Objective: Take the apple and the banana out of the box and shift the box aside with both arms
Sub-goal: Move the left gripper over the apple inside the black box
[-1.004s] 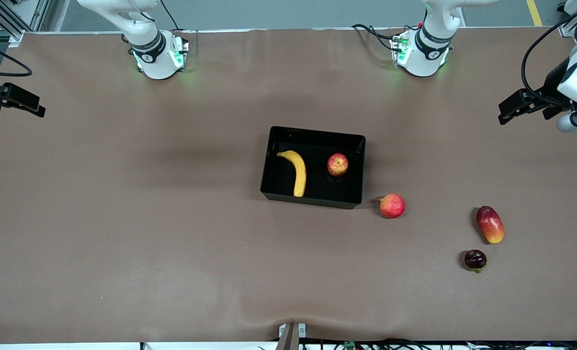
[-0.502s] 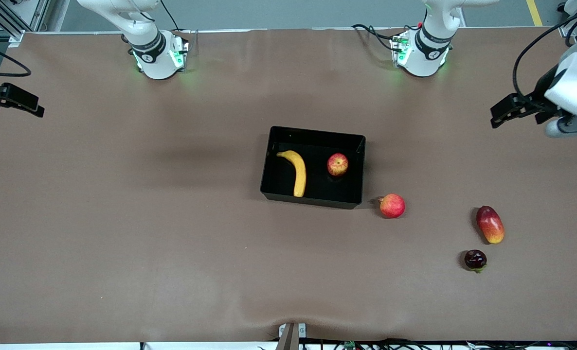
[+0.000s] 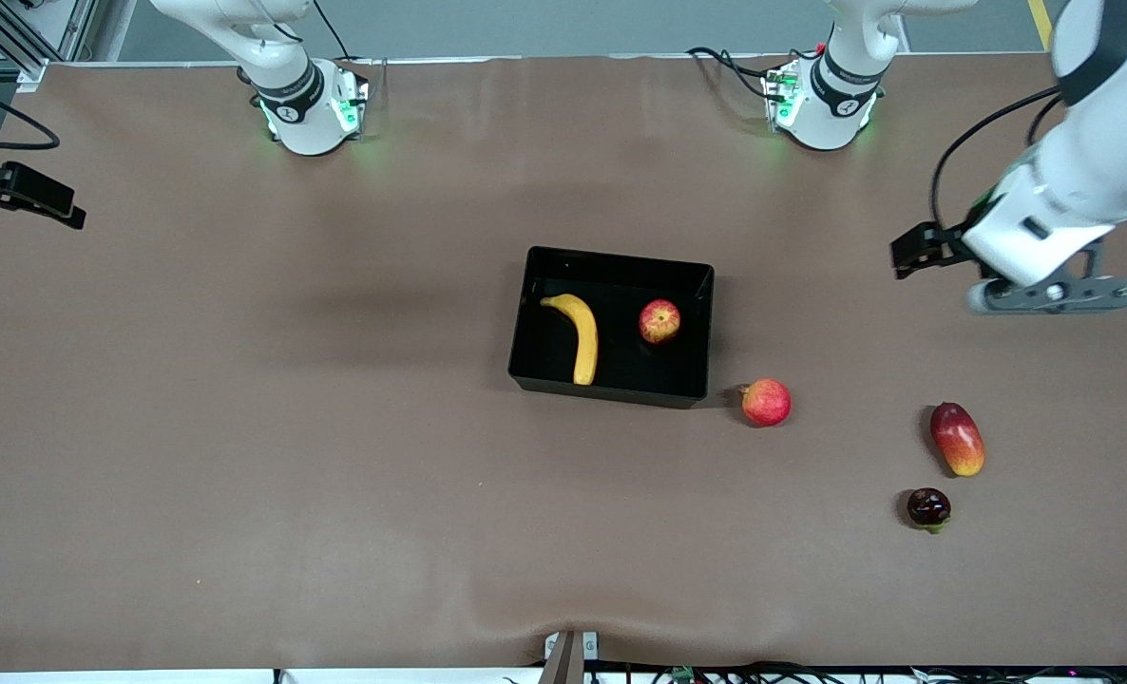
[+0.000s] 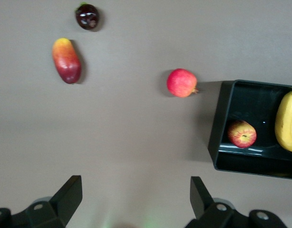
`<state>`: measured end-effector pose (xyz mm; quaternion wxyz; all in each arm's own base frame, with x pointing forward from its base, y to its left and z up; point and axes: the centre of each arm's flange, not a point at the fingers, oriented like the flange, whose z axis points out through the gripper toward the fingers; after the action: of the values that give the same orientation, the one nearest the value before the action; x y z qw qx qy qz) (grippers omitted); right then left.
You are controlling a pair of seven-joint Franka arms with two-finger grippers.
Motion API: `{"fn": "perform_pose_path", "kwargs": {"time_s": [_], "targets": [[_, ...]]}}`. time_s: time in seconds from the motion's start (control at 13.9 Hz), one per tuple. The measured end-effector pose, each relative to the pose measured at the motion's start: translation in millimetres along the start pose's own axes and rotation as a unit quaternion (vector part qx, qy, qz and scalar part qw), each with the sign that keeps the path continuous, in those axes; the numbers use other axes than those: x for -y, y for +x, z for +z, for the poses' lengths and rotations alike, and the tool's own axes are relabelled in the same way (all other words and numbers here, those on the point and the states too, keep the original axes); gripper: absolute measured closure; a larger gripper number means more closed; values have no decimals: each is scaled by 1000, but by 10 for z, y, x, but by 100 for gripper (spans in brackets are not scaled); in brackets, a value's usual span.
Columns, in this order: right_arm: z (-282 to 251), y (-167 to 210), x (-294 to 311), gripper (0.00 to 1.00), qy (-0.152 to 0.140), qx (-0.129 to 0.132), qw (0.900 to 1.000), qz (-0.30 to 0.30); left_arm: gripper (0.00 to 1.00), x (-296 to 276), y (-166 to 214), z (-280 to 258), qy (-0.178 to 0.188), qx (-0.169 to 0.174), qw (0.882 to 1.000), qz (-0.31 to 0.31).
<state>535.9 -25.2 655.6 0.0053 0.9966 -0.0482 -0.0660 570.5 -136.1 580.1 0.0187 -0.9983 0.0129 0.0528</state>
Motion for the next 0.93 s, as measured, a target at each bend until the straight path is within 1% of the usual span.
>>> {"fn": "perform_pose_path", "kwargs": {"time_s": [0.36,0.72,0.93], "targets": [[-2,0,-9,0,0,0,1000,1,0,-658,178,358,9,16,1000,0],[-4,0,-9,0,0,0,1000,1,0,-1628,186,891,13,16,999,-50],[-4,0,-3,0,0,0,1000,0,0,-2151,194,1395,17,22,996,-79]]}}
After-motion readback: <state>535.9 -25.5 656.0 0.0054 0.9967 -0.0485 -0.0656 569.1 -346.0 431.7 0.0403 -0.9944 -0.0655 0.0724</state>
